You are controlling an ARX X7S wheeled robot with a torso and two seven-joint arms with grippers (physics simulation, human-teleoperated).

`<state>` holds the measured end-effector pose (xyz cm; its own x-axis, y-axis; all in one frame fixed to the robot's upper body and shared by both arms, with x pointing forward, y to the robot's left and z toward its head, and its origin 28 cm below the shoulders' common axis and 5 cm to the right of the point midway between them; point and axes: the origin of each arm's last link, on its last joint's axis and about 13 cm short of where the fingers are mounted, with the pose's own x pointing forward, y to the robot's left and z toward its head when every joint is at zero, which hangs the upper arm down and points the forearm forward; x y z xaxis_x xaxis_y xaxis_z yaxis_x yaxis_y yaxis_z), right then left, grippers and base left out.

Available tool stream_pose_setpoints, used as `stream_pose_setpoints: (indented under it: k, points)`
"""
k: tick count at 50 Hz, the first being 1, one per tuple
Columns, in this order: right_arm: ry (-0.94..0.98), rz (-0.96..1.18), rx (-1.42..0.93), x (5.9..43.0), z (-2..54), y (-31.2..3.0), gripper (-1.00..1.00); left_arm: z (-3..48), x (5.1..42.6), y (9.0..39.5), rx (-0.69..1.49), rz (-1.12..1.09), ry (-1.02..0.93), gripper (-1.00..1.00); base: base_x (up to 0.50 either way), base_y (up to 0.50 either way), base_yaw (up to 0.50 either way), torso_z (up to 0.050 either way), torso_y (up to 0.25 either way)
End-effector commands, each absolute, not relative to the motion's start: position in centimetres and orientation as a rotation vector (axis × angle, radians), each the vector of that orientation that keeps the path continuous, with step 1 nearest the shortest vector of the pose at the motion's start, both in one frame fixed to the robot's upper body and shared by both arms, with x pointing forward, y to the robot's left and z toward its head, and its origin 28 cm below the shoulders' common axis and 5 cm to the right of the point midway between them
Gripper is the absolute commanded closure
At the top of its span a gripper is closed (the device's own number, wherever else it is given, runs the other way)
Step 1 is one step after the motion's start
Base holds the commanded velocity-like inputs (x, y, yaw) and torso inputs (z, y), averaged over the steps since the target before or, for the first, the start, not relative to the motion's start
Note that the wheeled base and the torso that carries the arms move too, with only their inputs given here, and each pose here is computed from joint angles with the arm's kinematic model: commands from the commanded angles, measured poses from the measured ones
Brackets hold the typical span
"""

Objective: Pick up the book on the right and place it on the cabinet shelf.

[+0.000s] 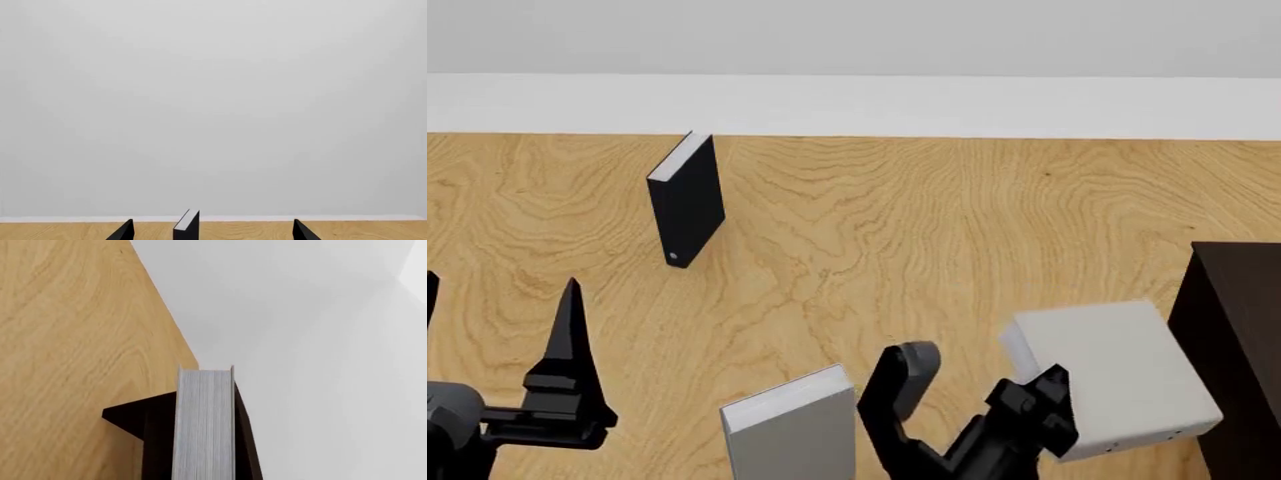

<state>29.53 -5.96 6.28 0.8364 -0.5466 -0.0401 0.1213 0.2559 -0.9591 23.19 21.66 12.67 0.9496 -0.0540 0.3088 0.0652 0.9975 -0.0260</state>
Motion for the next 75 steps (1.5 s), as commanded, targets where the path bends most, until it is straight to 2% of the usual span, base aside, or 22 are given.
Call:
stream_pose_setpoints:
  k: [1, 23, 75]
  points:
    - [0.336, -0.562, -1.335, 30.9, 5.0, -7.0, 1.00, 12.6, 23.2, 21.7, -0.037, -0.062, -0.310, -1.00, 0.00, 0.00, 0.00, 0.000, 0.000]
    - [0.377, -0.533, -1.410, 32.0, 1.5, -7.6, 1.00, 12.7, 23.2, 21.7, -0.037, -0.063, -0.314, -1.00, 0.00, 0.00, 0.00, 0.001, 0.001]
    - [0.496, -0.623, -1.509, 30.9, -0.3, -11.6, 1.00, 12.4, 23.2, 21.5, -0.030, -0.068, -0.307, -1.00, 0.00, 0.00, 0.00, 0.000, 0.002]
